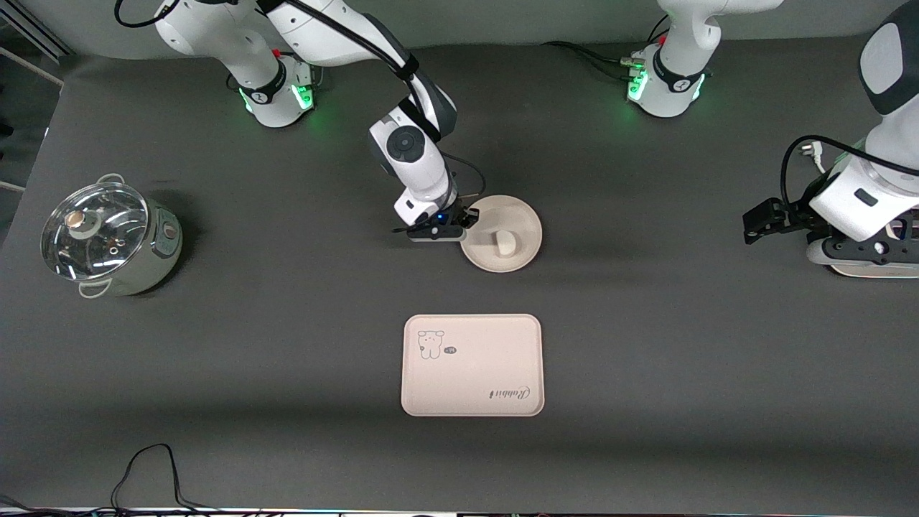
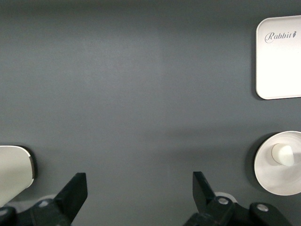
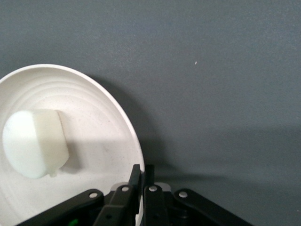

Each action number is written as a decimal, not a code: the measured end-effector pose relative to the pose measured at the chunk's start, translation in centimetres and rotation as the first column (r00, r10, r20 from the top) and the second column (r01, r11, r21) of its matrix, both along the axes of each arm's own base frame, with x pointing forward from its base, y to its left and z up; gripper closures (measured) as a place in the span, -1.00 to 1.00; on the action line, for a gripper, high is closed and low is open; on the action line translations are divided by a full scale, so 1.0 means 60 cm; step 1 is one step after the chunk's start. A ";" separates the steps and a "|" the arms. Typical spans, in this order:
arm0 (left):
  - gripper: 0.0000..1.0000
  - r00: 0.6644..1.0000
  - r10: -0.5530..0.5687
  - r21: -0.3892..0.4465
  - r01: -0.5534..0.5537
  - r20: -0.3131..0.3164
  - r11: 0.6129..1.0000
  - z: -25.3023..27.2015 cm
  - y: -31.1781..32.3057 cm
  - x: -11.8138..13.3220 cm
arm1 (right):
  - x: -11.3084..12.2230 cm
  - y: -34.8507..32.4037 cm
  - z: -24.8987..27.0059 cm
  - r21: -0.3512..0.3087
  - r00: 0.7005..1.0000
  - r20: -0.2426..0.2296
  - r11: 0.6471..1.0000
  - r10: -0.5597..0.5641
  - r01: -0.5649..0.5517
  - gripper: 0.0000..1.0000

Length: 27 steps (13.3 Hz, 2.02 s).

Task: Place bun in plate and plate on tray
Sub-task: 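Lower the right gripper to the plate rim and grasp it, then carry the plate with the right gripper onto the rabbit tray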

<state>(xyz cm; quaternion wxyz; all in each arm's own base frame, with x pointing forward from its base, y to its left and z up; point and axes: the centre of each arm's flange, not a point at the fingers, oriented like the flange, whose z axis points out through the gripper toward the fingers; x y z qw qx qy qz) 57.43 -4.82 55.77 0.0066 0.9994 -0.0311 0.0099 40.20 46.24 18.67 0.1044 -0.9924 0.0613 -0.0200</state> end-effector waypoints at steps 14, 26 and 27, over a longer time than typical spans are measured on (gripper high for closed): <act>-1.00 1.000 -0.001 -0.002 0.001 0.001 1.000 0.000 -0.001 0.000 | 0.085 -0.116 0.366 0.112 0.990 0.001 0.984 0.138 -0.137 0.91; -1.00 1.000 -0.001 -0.001 0.001 -0.012 1.000 0.002 -0.001 -0.002 | 0.409 -0.116 0.325 0.135 0.996 0.084 0.989 0.043 -0.054 0.91; -1.00 1.000 -0.001 -0.001 0.001 -0.012 1.000 0.002 -0.001 -0.002 | 0.428 -0.118 0.322 0.140 0.995 0.097 0.989 0.035 -0.048 0.91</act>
